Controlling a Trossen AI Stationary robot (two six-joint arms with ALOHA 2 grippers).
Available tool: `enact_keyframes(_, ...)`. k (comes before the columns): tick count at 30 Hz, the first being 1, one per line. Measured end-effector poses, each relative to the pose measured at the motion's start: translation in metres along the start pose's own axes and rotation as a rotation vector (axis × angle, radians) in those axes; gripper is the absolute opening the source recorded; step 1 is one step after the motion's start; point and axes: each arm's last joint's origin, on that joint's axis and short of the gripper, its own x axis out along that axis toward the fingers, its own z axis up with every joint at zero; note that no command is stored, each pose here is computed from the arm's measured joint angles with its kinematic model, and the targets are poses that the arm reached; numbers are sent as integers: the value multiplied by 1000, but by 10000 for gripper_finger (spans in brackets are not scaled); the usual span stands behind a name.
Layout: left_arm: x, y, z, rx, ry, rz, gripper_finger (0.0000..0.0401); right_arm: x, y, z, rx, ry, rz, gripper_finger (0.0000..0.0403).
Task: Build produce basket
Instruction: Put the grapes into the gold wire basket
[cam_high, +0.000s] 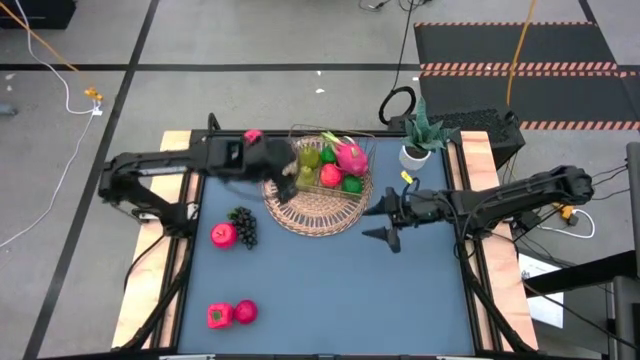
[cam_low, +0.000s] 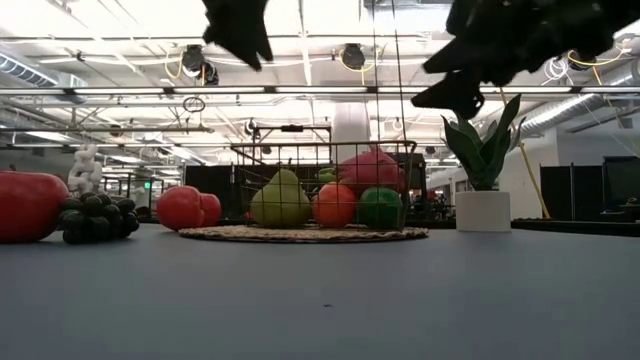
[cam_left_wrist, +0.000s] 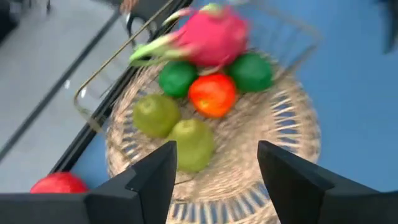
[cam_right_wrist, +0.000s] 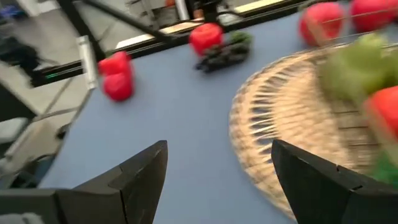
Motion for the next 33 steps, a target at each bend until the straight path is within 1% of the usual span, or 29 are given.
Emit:
enact_keyframes(3, -14, -16, -20, 34, -24, 25, 217, 0, 10, -10, -3, -13, 58, 283)
enact_keyframes(6, -22, -24, -46, 37, -38, 61, 209, -1, 22, -11, -19, -29, 116, 283)
enact_keyframes(9, -23, -29, -78, 8, -14, 40, 201, 4, 32, -15, -74, -39, 164, 283)
enact_keyframes(14, -23, -35, -140, -112, 33, 5, 192, 32, 44, -28, -182, -90, 195, 283)
enact_keyframes(16, -23, -39, -163, -141, 42, -31, 191, 46, 46, -30, -222, -137, 204, 283)
enact_keyframes(20, -11, -50, -201, -113, 19, -111, 196, 79, 52, -21, -272, -227, 203, 283)
enact_keyframes(23, -1, -59, -219, -63, -25, -185, 197, 110, 57, -4, -282, -206, 204, 283)
enact_keyframes(26, 5, -68, -230, 6, -71, -246, 192, 142, 59, 12, -283, -126, 179, 283)
enact_keyframes(30, 0, -75, -236, 60, -100, -305, 182, 177, 58, 31, -287, -20, 127, 283)
enact_keyframes(33, -8, -79, -239, 96, -101, -340, 173, 196, 58, 40, -336, 16, 110, 283)
